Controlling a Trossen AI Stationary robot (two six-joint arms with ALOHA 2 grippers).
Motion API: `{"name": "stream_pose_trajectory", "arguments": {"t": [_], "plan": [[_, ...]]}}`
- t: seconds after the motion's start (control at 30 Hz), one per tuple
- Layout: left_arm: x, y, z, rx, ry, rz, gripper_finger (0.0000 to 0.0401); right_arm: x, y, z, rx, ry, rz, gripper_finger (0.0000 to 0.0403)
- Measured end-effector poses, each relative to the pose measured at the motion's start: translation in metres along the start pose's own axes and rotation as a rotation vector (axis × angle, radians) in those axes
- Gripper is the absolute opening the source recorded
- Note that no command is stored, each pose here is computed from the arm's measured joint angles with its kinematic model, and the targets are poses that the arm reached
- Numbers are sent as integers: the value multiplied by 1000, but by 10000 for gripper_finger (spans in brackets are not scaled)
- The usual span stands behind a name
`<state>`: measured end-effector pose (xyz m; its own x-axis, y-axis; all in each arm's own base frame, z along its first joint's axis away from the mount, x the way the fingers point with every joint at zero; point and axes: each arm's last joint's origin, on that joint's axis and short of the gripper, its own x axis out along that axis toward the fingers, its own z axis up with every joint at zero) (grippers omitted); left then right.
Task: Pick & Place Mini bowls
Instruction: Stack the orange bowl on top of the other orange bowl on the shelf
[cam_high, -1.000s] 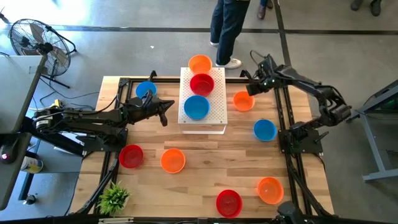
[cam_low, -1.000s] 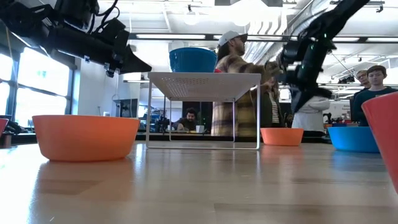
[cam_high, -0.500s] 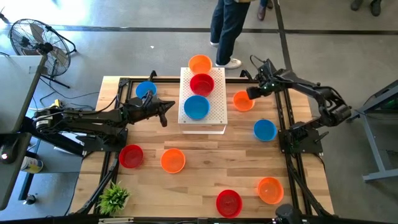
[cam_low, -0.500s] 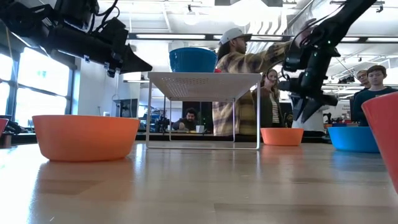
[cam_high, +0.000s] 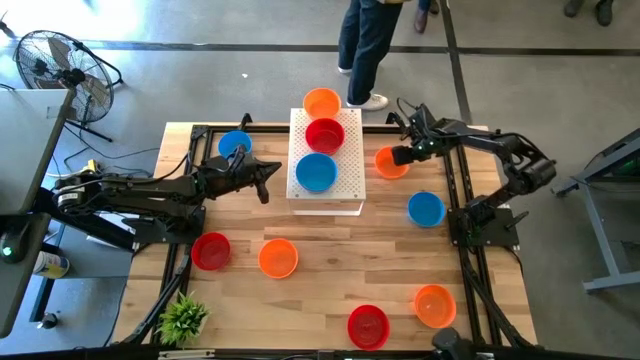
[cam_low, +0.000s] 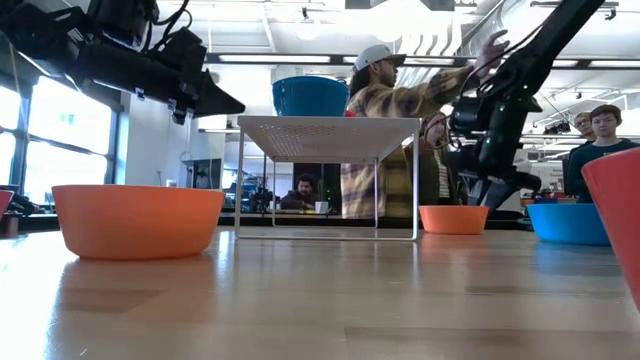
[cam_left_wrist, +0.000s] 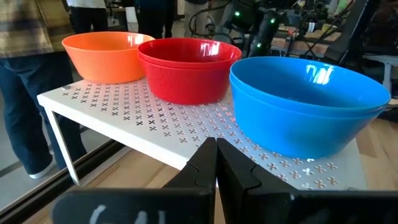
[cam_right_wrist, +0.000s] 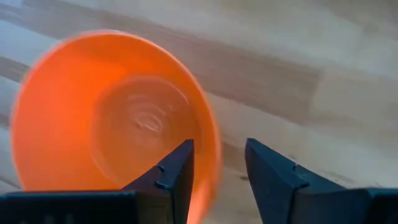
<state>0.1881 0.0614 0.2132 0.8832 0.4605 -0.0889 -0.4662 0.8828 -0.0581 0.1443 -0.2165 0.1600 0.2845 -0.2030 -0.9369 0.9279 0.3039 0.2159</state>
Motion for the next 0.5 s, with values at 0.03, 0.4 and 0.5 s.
{"name": "stream_pose_trajectory", "arguments": {"t": [0.03,0.4,0.5], "plan": [[0,0,0,0,1,0,0,1,2,1,-7,-8,-1,130],[0,0,0,0,1,-3,0,1,3,2,-5,-7,34,27],[0,0,0,0,2,-3,0,2,3,2,-6,2,46,15]]}}
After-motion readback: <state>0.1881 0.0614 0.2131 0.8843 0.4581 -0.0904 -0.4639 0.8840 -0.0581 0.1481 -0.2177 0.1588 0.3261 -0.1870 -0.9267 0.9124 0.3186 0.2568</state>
